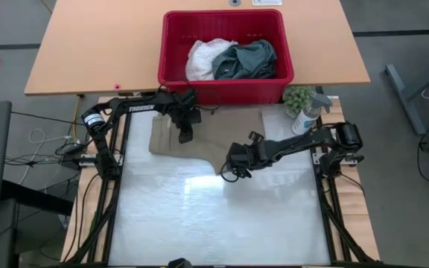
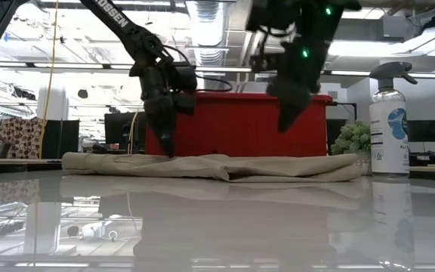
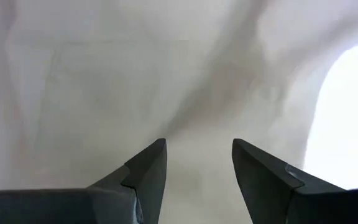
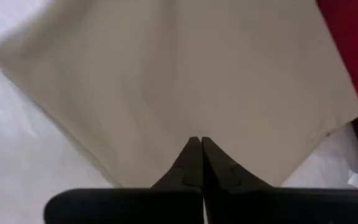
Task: Fold Laundry from Bin
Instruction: Fold the brown short pants in the red bin
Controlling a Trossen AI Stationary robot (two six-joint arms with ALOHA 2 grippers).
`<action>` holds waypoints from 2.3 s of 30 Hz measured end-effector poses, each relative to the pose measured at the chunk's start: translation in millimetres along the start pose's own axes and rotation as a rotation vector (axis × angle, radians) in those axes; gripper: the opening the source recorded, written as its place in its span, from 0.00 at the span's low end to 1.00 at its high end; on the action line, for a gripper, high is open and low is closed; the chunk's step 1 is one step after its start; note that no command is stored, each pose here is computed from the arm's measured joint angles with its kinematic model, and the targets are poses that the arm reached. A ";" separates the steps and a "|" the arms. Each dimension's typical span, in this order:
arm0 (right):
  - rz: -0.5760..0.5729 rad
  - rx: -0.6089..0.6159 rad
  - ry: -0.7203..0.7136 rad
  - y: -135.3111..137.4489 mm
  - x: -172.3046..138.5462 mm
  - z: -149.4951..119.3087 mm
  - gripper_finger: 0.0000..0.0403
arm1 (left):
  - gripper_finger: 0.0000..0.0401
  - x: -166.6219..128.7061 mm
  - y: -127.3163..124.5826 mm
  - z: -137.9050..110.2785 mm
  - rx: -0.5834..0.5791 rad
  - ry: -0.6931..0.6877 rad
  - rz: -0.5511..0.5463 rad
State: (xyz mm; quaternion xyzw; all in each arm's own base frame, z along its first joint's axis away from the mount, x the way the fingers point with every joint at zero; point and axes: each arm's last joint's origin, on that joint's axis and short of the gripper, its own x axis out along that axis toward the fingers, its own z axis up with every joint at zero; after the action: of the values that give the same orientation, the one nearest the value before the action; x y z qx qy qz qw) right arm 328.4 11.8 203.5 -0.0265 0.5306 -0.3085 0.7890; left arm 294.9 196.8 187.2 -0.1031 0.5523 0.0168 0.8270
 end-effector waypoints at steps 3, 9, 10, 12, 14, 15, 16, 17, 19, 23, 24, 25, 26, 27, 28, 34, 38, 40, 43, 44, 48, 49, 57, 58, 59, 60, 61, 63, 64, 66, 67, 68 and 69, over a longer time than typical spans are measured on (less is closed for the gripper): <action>0.016 0.031 0.015 2.3 13.6 -11.9 0.06 | 0.43 -4.9 -2.0 4.4 0.002 -0.010 -0.032; 0.066 0.077 0.024 9.4 28.2 -29.2 0.06 | 0.43 -4.7 -17.8 10.7 -0.010 -0.055 -0.178; 0.079 0.083 0.030 10.1 28.0 -29.7 0.06 | 0.43 -1.8 -22.7 12.7 -0.006 -0.063 -0.182; 0.098 0.079 0.034 13.8 26.7 -32.7 0.05 | 0.43 5.9 -35.0 15.1 0.018 -0.068 -0.192; 0.103 0.058 0.037 18.2 25.0 -36.9 0.05 | 0.43 13.6 -48.2 17.5 0.048 -0.078 -0.199; 0.112 0.050 0.039 20.4 23.7 -38.4 0.06 | 0.43 17.5 -55.2 19.2 0.065 -0.086 -0.197; 0.125 0.043 0.043 22.7 22.7 -40.1 0.06 | 0.43 21.5 -61.3 20.3 0.077 -0.095 -0.191; 0.134 0.036 0.045 25.2 21.3 -42.2 0.07 | 0.43 25.6 -67.1 20.8 0.086 -0.104 -0.183; 0.149 0.026 0.056 29.8 19.4 -47.6 0.08 | 0.43 31.9 -75.3 21.0 0.097 -0.116 -0.163; 0.165 0.040 0.063 39.3 13.8 -56.3 0.07 | 0.43 35.5 -83.0 24.9 0.088 -0.147 -0.137; 0.171 0.046 0.060 42.4 11.4 -58.1 0.06 | 0.43 36.9 -85.7 27.1 0.086 -0.161 -0.137; 0.176 0.052 0.057 45.3 8.9 -59.7 0.06 | 0.43 37.5 -88.3 29.3 0.085 -0.178 -0.138; 0.183 0.057 0.053 48.6 5.4 -60.4 0.05 | 0.43 38.3 -91.3 31.4 0.082 -0.191 -0.138; 0.191 0.057 0.047 51.8 1.5 -60.6 0.05 | 0.43 38.9 -95.2 33.9 0.081 -0.209 -0.134; 0.199 0.057 0.038 54.1 -3.1 -60.1 0.05 | 0.43 39.3 -98.9 36.9 0.081 -0.231 -0.119; 0.087 0.125 -0.100 49.6 -43.1 -57.0 0.05 | 0.39 42.6 -126.0 49.0 0.125 -0.322 0.024; -0.009 0.237 -0.169 26.9 -64.0 -60.4 0.05 | 0.28 45.0 -151.4 55.0 0.176 -0.387 0.110; -0.042 0.259 -0.165 14.7 -70.3 -62.5 0.05 | 0.21 44.9 -160.4 57.7 0.191 -0.425 0.137; -0.067 0.276 -0.183 1.7 -78.6 -63.6 0.05 | 0.09 51.7 -164.7 52.4 0.180 -0.469 0.182; -0.067 0.280 -0.192 -1.4 -81.0 -63.2 0.05 | 0.05 55.4 -164.1 48.2 0.161 -0.470 0.197; -0.066 0.285 -0.223 -9.5 -87.8 -62.2 0.04 | 0.01 67.5 -160.3 32.9 0.076 -0.469 0.207; -0.064 0.285 -0.225 -10.5 -88.8 -62.3 0.04 | 0.01 69.4 -160.2 30.3 0.057 -0.469 0.204; -0.083 0.261 -0.210 -14.0 -90.0 -64.8 0.05 | 0.00 82.0 -182.3 11.8 -0.005 -0.510 0.221; -0.082 0.260 -0.210 -14.0 -90.0 -64.8 0.05 | 0.00 82.9 -184.7 10.1 -0.008 -0.508 0.226; -0.082 0.260 -0.210 -14.1 -89.9 -64.8 0.05 | 0.00 83.8 -187.4 8.5 -0.008 -0.505 0.221; -0.082 0.260 -0.210 -14.0 -90.0 -64.8 0.05 | 0.00 84.7 -189.8 6.7 -0.010 -0.505 0.214; -0.082 0.260 -0.210 -14.0 -90.0 -64.8 0.05 | 0.00 86.3 -191.8 3.9 -0.016 -0.501 0.212; -0.082 0.260 -0.210 -14.0 -90.0 -64.8 0.05 | 0.00 90.0 -195.2 -3.6 -0.032 -0.493 0.224; -0.081 0.261 -0.211 -13.9 -90.0 -64.7 0.05 | 0.00 91.4 -195.9 -6.6 -0.045 -0.496 0.234; -0.078 0.259 -0.214 -13.2 -90.5 -64.9 0.05 | 0.00 93.8 -196.8 -11.8 -0.071 -0.496 0.237; -0.076 0.258 -0.215 -12.7 -90.9 -65.2 0.05 | 0.00 94.9 -197.5 -14.2 -0.085 -0.498 0.232; -0.073 0.255 -0.216 -12.0 -91.3 -65.6 0.05 | 0.00 96.0 -198.4 -16.6 -0.094 -0.497 0.228; -0.072 0.255 -0.217 -11.8 -91.4 -65.6 0.05 | 0.00 96.8 -199.8 -18.6 -0.106 -0.503 0.227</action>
State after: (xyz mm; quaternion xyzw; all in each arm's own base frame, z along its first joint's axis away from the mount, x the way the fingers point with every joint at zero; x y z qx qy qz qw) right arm 244.5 68.0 254.3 0.0217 0.3976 -0.3969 0.8270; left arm 344.0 -10.5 121.9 -0.0761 0.3359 0.1634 0.9245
